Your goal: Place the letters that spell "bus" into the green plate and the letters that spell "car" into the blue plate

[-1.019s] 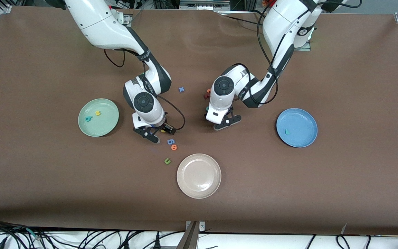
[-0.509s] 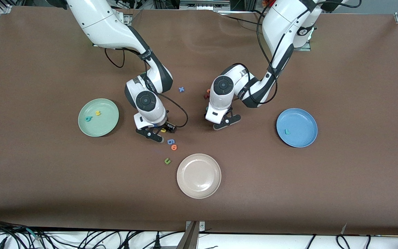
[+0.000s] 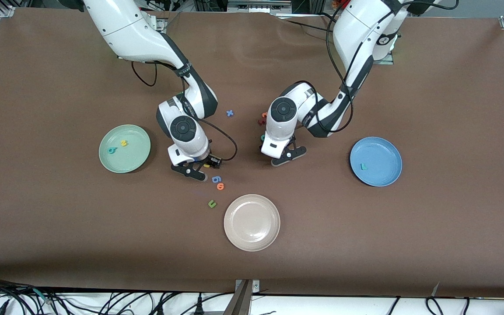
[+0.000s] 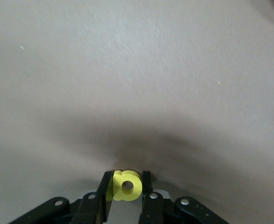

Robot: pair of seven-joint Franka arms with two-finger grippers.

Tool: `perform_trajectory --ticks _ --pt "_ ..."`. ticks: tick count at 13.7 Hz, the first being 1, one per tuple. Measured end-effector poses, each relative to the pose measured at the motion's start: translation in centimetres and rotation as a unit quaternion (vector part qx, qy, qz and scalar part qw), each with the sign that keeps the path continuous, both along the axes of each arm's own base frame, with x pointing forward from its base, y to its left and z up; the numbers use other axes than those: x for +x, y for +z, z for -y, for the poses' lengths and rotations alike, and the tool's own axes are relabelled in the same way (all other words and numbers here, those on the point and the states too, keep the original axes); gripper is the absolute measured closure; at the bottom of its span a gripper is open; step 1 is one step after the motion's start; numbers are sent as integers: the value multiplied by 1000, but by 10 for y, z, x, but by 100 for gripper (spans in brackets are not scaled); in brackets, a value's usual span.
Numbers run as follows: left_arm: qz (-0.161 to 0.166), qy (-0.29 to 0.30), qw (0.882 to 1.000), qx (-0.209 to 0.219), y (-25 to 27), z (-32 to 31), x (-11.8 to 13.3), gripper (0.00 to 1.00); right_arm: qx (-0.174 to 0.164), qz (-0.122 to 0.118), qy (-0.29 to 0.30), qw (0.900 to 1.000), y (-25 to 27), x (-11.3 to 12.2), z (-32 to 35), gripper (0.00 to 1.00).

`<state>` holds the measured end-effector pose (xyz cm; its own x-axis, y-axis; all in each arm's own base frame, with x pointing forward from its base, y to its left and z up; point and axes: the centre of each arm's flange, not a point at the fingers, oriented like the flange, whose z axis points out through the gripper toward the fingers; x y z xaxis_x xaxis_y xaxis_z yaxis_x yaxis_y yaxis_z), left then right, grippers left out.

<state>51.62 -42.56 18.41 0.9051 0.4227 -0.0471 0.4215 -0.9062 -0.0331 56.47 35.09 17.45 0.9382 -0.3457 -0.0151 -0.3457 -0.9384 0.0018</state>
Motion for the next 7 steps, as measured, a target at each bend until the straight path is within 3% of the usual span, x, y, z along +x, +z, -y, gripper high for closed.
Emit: perform_trajectory --ticks 1,4,7 --pt "-9 -5 1000 9 5 -5 7 71 0 0 1 1000 0 0 0 44" --pt "-48 -48 997 31 27 -34 35 71 1 3 4 1000 3 1 0 72" --pt "-100 -126 986 36 52 -93 68 71 1 3 5 1000 3 1 0 73"
